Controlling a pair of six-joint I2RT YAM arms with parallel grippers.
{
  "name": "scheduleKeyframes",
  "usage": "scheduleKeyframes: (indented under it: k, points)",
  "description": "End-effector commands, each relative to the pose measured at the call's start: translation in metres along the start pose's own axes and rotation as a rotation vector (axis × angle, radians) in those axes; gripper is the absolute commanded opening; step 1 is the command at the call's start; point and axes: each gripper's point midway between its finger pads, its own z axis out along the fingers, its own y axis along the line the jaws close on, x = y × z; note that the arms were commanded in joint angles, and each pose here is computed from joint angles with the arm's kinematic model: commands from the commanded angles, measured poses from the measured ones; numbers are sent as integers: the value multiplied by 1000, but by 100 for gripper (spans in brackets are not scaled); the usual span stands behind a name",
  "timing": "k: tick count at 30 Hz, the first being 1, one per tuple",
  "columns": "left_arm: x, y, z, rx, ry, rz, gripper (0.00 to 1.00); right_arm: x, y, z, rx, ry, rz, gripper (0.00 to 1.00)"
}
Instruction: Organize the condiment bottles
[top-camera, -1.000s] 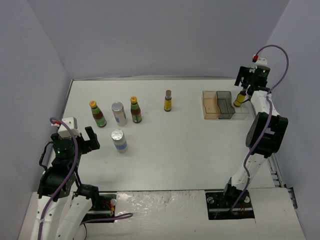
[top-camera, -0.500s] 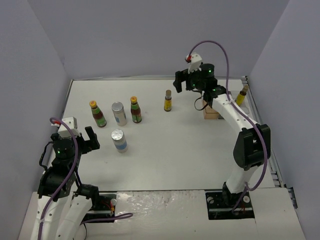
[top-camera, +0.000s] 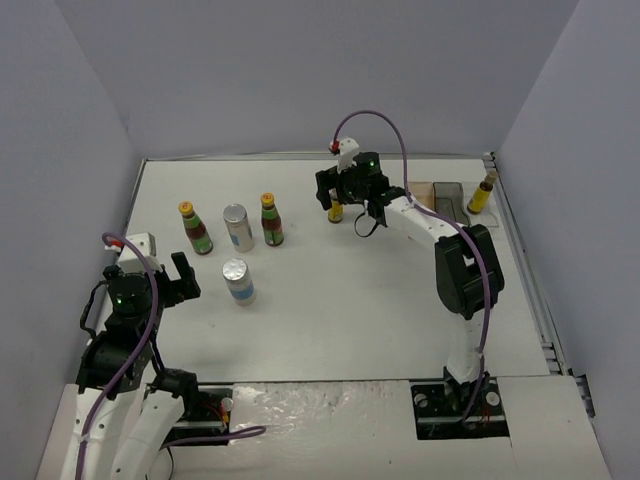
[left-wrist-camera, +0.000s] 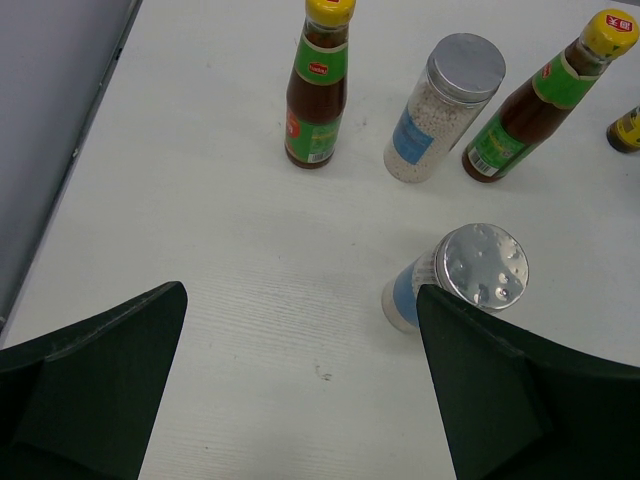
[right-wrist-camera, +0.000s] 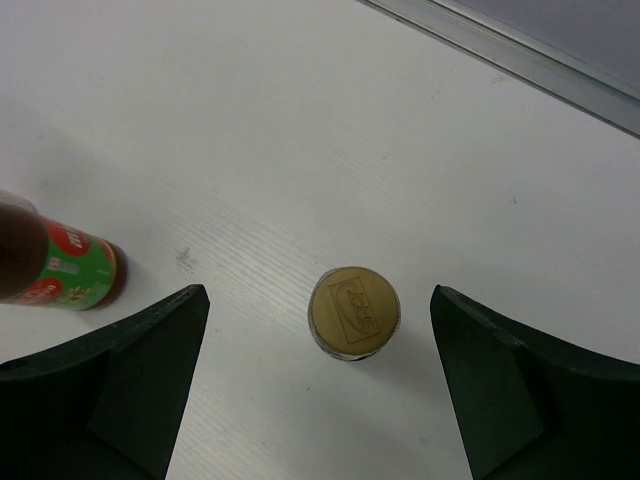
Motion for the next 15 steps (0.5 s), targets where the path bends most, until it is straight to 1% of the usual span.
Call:
scheduleKeyframes:
  k: [1, 3, 6, 8, 9, 15]
  points:
    - [-21, -3, 3, 0, -54, -6, 97, -35, -12, 5, 44, -124, -7, 79]
    - [-21, -3, 3, 0, -53, -5, 97, -27, -13, 11, 46, -109, -4, 69]
    - [-21, -3, 3, 0, -52, -5, 97, -19, -16, 18, 49, -99, -5, 61]
    - [-19, -3, 4, 0, -46, -3, 97, -18, -16, 20, 50, -101, -4, 53]
    - [-19, -3, 4, 0, -46, -3, 97, -18, -17, 20, 52, -105, -1, 53]
    - [-19, -5, 5, 6, -39, 0, 97, -24, -27, 8, 77, -124, 15, 22]
